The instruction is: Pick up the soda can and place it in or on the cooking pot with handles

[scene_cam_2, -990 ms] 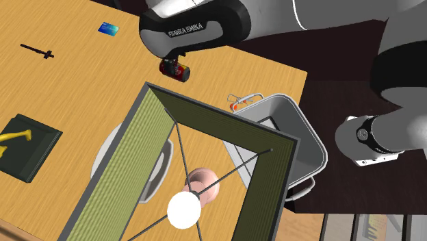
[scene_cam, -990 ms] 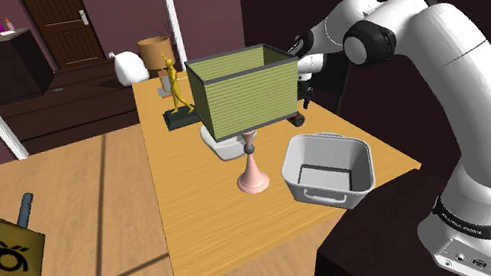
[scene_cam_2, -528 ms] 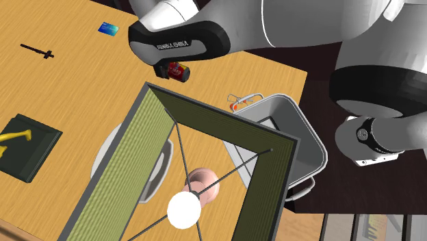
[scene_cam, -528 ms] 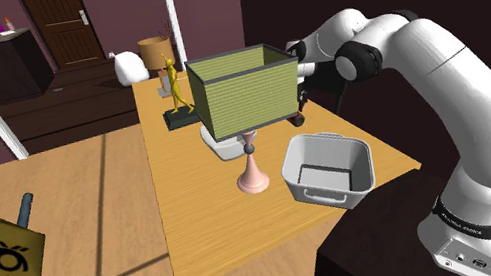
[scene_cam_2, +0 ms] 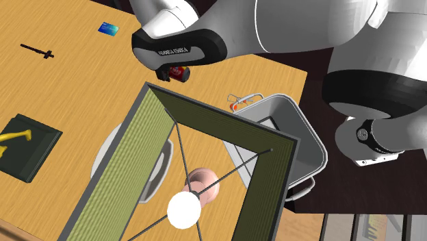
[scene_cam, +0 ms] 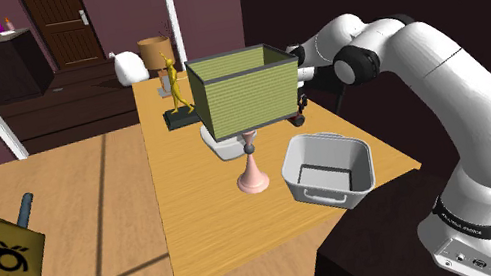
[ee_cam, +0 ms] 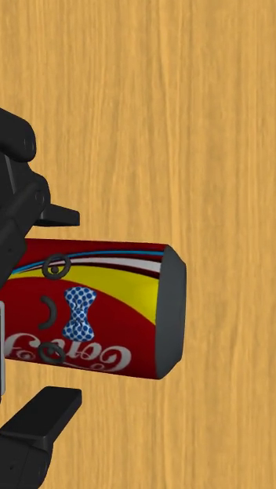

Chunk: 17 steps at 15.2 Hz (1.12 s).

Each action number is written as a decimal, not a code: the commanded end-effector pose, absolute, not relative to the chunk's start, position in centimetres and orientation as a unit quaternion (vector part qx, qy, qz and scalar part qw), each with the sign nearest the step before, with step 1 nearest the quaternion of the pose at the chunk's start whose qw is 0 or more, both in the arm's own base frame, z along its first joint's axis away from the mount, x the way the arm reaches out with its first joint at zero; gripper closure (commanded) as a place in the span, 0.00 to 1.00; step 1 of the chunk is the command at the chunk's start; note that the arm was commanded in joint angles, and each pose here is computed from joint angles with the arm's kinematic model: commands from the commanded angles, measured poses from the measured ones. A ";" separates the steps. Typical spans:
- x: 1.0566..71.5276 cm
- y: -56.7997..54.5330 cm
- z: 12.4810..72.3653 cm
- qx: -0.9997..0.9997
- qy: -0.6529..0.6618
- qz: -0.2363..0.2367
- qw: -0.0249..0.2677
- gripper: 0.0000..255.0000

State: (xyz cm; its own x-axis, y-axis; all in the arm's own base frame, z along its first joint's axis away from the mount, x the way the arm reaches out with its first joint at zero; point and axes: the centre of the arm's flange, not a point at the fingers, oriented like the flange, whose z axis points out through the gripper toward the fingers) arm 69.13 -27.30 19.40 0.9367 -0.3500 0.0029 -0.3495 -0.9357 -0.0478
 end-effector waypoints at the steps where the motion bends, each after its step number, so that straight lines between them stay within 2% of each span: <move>1: 69.1 -27.3 19.4 -0.984 0.178 -0.006 0.023 0.00; 2: 69.1 -27.3 19.4 -0.984 0.178 -0.006 0.023 0.00; 3: 69.1 -27.3 19.4 -0.984 0.178 -0.006 0.023 1.00; 12: 69.1 -27.3 19.4 -0.984 0.178 -0.006 0.023 1.00; 17: 69.1 -27.3 22.0 -0.984 0.178 -0.006 0.023 1.00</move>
State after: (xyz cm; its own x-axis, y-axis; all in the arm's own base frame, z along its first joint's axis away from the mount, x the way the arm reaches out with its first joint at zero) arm 69.10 -27.26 21.57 0.9367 -0.3500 0.0027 -0.3495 -0.9357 -0.0478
